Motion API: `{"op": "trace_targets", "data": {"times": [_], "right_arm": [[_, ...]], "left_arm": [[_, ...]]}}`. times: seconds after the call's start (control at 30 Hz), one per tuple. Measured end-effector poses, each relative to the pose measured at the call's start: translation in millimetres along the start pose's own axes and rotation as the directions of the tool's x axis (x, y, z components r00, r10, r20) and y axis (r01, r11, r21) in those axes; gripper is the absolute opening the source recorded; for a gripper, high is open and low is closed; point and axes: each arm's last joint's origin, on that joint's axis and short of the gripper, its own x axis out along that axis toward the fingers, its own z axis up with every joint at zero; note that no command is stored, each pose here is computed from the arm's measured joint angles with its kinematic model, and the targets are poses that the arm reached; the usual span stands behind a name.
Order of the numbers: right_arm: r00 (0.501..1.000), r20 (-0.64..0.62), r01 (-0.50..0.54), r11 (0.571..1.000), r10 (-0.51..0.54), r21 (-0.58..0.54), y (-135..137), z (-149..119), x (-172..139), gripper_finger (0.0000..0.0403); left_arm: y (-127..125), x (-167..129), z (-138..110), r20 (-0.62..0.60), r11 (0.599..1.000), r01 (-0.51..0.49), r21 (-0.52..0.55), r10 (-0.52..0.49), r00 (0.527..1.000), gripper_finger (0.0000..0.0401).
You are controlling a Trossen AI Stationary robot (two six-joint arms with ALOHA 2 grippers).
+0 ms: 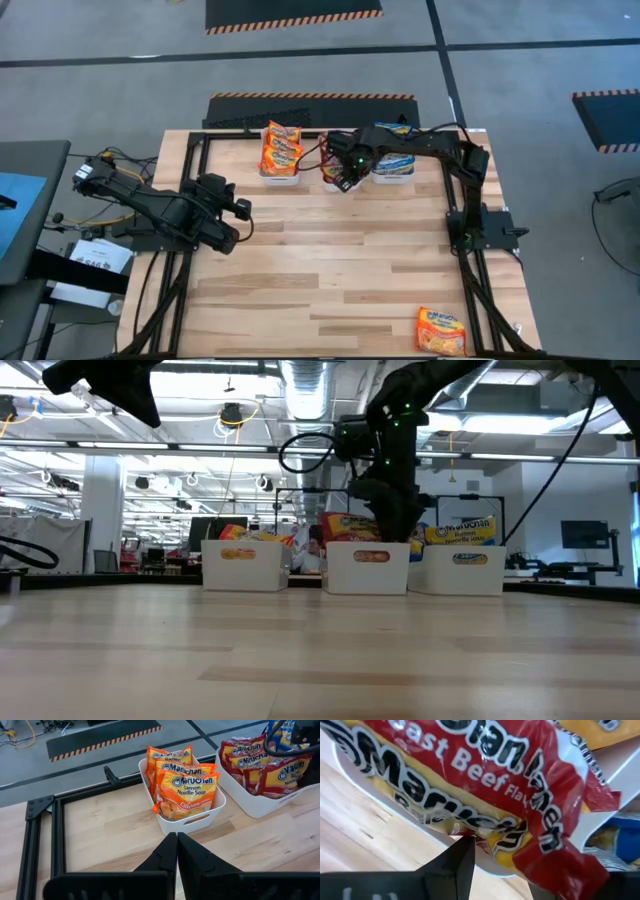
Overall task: Sort Maruchan noodles
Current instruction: Put the red noodle pack into the middle white bin
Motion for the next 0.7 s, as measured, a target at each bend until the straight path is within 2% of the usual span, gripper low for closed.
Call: {"op": "trace_targets", "data": {"times": [0.27, 0.7], "right_arm": [[0.997, -0.07, 0.007, 1.0, -0.008, -0.021, 3, -10, -4, 0.0175], [0.998, -0.043, 0.038, 0.999, -0.04, -0.035, 5, -8, -22, 0.0175]], "left_arm": [[0, 0, 0, 0.002, 1.0, 0.0, 0.001, 0.0, 1.0, 0.0], [1, 3, 2, 0.016, 1.0, -0.017, -0.009, 0.017, 1.0, 0.0]]}}
